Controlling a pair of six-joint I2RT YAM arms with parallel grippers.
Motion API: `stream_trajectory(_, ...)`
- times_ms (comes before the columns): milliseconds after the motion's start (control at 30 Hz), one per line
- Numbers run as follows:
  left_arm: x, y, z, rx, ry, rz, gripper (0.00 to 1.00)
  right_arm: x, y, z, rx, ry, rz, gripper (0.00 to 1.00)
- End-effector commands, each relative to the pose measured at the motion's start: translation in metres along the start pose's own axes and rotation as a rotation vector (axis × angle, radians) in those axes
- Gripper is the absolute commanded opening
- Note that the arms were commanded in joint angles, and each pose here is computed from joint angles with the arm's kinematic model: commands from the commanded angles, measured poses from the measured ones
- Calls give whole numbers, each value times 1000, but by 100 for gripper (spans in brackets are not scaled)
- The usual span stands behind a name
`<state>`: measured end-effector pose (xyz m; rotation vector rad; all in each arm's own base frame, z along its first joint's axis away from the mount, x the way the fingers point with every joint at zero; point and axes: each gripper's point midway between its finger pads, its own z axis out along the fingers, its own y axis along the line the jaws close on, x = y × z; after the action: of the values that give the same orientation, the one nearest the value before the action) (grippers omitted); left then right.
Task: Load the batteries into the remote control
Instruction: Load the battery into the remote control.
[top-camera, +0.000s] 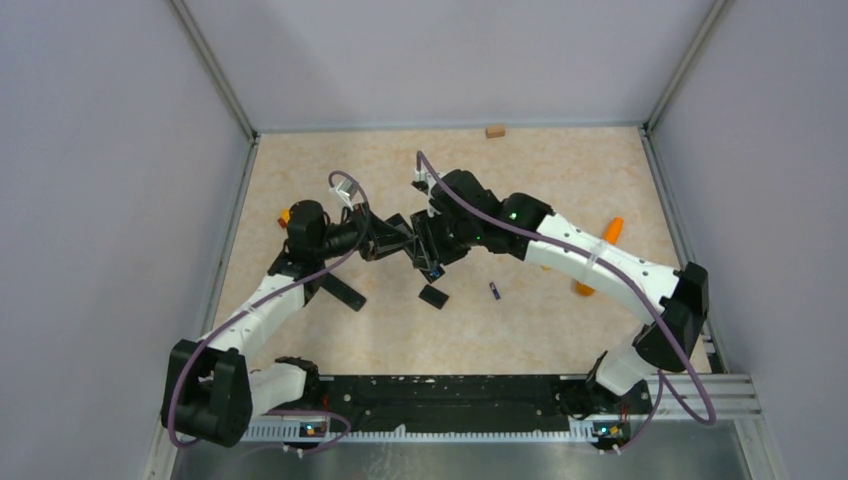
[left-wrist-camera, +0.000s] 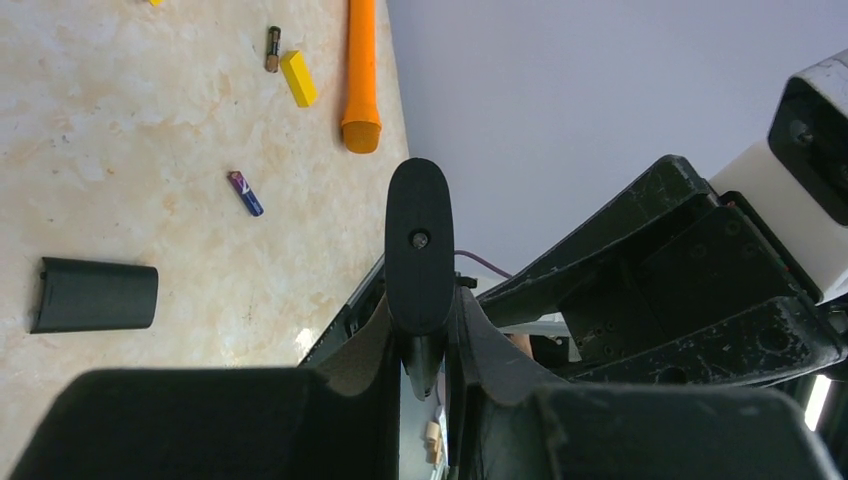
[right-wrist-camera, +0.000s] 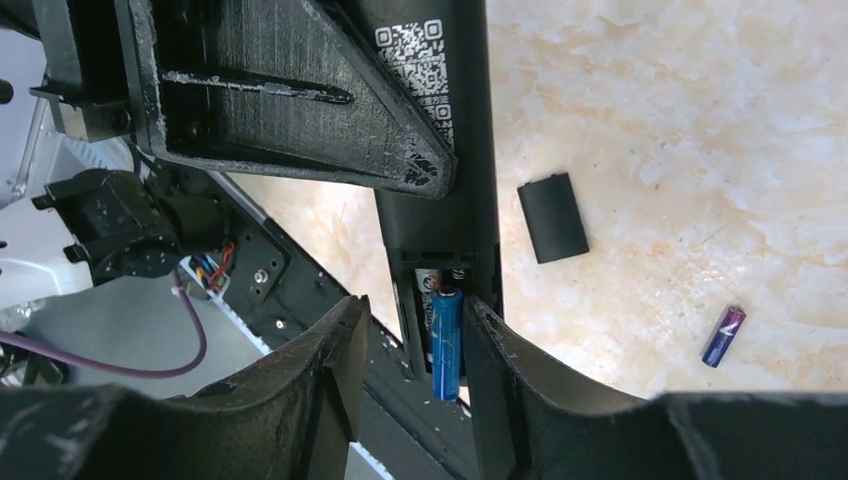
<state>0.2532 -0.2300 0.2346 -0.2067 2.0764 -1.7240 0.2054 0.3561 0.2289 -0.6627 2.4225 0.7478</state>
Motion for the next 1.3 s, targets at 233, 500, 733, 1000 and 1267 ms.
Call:
stream_trajectory(233, 7, -16, -8, 61, 45, 43, 0, -40, -15, -36, 80, -185, 26, 34)
stream_trajectory(500, 5, -22, -10, 72, 40, 36, 0, -47, -7, -47, 26, -261, 59, 45)
stream_trajectory(733, -3, -45, -15, 119, -8, -9, 0, -63, -6, -69, -79, -493, 351, 76)
stream_trajectory(1000, -24, -83, -27, 239, -88, -140, 0, -87, 20, -100, -393, -726, 564, 80)
stream_trajectory(1267, -42, -110, -35, 298, -128, -193, 0, -87, 27, -121, -602, -847, 686, 81)
